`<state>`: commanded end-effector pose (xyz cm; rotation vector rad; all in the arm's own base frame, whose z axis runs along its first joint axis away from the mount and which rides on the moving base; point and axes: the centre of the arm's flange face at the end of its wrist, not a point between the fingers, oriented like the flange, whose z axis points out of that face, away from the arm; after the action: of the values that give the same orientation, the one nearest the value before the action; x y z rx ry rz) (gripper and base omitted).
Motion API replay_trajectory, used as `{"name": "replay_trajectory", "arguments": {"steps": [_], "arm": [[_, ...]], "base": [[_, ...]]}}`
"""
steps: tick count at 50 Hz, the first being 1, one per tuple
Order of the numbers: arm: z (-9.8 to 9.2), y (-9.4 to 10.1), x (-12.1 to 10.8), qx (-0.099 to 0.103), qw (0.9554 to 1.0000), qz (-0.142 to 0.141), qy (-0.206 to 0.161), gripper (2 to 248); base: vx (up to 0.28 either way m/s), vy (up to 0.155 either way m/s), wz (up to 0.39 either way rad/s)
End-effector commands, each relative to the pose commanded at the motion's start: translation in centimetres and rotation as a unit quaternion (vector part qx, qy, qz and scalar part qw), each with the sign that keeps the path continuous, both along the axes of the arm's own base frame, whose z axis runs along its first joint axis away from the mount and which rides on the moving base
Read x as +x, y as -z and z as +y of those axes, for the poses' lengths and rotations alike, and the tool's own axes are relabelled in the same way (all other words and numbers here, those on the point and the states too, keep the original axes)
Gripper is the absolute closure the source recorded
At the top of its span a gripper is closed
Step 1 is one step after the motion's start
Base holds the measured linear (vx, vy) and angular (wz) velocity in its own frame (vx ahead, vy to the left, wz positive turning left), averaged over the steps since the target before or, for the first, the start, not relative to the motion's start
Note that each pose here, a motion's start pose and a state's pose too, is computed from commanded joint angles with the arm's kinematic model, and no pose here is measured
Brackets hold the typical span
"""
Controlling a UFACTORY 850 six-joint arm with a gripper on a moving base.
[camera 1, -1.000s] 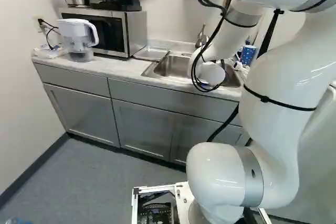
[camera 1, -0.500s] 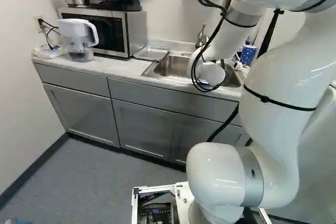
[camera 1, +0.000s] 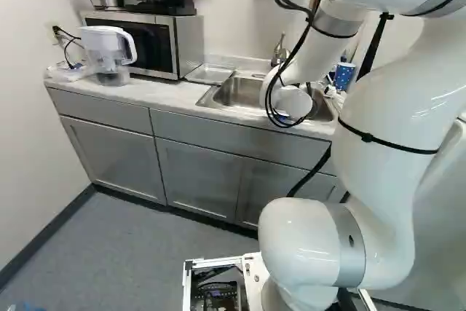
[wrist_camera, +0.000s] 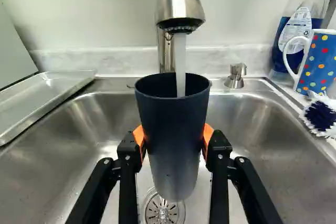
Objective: Rinse the cup and place it in the tray
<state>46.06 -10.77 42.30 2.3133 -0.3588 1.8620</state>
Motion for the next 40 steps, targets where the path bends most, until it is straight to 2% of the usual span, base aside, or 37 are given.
{"name": "replay_trajectory", "arguments": {"steps": [40], "arm": [[0.0, 0.0, 0.0, 0.0, 1.0, 0.0, 0.0, 127]], "base": [[0.0, 0.0, 0.0]]}}
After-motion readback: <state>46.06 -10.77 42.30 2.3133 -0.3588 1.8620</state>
